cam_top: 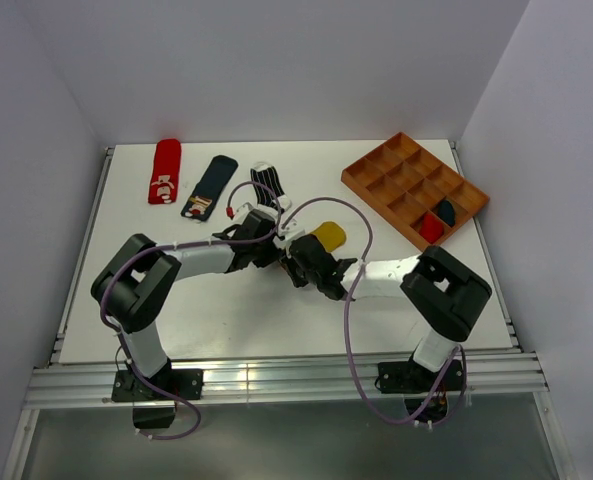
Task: Roll the socks
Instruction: Roll the sock at the center of the board.
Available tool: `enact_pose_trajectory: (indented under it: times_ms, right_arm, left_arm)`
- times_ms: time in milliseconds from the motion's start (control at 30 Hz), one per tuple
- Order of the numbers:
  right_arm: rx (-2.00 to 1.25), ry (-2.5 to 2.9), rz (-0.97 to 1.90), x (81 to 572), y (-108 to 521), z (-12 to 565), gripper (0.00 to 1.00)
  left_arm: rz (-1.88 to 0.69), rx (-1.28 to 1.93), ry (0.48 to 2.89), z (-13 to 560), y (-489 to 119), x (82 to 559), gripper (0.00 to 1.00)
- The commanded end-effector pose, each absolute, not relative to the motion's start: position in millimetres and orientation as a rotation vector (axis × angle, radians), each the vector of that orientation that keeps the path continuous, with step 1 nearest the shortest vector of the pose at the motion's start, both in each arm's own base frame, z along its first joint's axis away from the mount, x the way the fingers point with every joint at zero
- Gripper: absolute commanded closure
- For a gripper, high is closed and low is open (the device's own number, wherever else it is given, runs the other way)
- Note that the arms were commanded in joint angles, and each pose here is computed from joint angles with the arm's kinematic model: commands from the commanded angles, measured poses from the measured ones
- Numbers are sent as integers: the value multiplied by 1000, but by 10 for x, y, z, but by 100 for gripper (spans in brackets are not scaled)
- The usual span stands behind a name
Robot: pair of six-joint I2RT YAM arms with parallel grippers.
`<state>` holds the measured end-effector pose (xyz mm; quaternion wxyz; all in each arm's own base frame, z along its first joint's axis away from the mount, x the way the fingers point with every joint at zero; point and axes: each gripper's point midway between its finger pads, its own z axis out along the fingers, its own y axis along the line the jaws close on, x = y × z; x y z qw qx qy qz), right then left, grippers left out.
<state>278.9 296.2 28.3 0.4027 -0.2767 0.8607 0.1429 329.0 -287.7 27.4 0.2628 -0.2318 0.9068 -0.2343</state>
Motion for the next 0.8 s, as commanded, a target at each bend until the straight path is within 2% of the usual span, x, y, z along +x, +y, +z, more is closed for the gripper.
enact_pose_trajectory:
  times_ms: [0,33,100,133,167,200,367,433,633,767]
  right_arm:
    - [-688,2144,290,2926,3029,311,73]
    - [-668,2164,285,2920,3007,269,89]
    - [-676,2196,327,2861,3014,237,100]
    - [-647,2218,366,2863,3001,244,100]
    - [-644,2247,394,2842,2991,237,100]
    - [-641,2267,475,2785,3041,264,100]
    - [-543,2365,772,2824,3008,428,100]
    - [-487,2402,940,2871,3003,527,100]
    - [-367,2454,1431,2878,3021,600,100]
    - [-279,2462,1586,2979,2992,525,100]
  left_arm:
    - [-527,-579,2548,67,-2762,3092,91]
    - [-537,-577,2544,90,-2762,3083,88]
    - [-555,-569,2531,125,-2767,3086,80]
    - [-570,-565,2522,166,-2773,3086,71]
    - [-576,-560,2517,182,-2771,3090,68]
    - [-579,-557,2511,209,-2762,3078,59]
    - [-628,-576,2460,327,-2708,3052,38]
    - [-651,-592,2434,379,-2667,3027,35]
    - [-728,-603,2359,512,-2630,3024,35]
    - [-759,-593,2333,564,-2656,3054,35]
